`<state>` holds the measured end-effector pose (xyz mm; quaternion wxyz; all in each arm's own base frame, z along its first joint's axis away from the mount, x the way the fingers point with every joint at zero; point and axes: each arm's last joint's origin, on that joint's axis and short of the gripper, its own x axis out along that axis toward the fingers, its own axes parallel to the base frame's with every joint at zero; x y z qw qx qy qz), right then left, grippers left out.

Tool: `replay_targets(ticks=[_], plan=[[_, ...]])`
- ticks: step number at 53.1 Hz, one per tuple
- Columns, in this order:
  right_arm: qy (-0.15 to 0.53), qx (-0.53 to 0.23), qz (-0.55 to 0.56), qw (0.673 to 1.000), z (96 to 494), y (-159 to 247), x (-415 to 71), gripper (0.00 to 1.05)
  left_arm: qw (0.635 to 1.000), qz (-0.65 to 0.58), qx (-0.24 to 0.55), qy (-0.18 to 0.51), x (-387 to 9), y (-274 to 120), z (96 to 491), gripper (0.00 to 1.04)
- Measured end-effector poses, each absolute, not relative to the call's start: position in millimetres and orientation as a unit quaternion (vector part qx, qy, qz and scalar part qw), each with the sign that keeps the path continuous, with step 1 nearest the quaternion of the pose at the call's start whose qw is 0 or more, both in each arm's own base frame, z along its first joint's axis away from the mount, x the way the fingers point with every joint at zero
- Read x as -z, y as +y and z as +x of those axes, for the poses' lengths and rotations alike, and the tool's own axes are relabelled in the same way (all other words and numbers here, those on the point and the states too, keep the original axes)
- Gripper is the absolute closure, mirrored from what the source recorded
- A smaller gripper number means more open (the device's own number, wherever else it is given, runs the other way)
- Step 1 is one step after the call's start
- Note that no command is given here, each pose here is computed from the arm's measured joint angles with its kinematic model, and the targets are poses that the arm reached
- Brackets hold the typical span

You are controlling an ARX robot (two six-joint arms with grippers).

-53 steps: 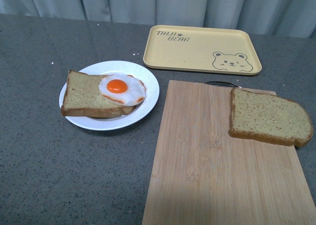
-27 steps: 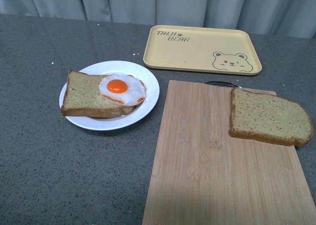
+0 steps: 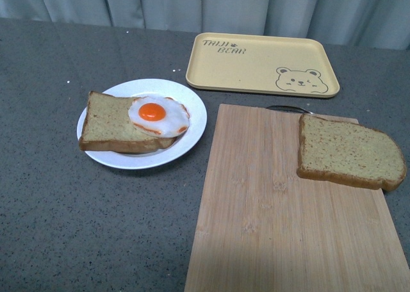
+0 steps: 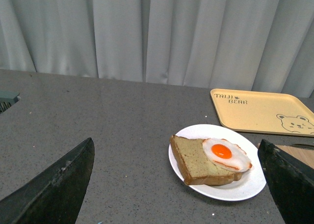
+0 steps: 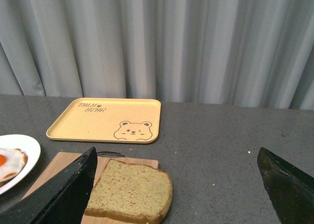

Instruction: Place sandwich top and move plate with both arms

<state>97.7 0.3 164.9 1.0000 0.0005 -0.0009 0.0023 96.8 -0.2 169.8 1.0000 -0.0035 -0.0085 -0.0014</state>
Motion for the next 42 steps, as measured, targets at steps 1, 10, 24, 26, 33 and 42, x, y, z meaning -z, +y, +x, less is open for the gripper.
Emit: replay_targets(ticks=[1, 10, 24, 26, 33, 42], plan=[[-0.001, -0.002, 0.000, 1.000, 97.7, 0.3, -164.9, 0.09, 1.000, -0.004, 0.001, -0.008, -169.8, -0.2, 96.8, 0.07], [-0.001, -0.002, 0.000, 1.000, 97.7, 0.3, -164.8, 0.09, 1.000, -0.004, 0.001, -0.008, -169.8, -0.2, 96.8, 0.07], [-0.001, -0.002, 0.000, 1.000, 97.7, 0.3, -164.8, 0.09, 1.000, -0.004, 0.001, -0.008, -169.8, -0.2, 96.8, 0.07], [-0.001, -0.002, 0.000, 1.000, 97.7, 0.3, -164.9, 0.09, 1.000, -0.004, 0.001, -0.008, -169.8, -0.2, 96.8, 0.07], [-0.001, -0.002, 0.000, 1.000, 97.7, 0.3, -164.8, 0.09, 1.000, -0.004, 0.001, -0.008, -169.8, -0.2, 96.8, 0.07], [-0.001, -0.002, 0.000, 1.000, 97.7, 0.3, -164.9, 0.09, 1.000, -0.004, 0.001, -0.008, -169.8, -0.2, 96.8, 0.07]])
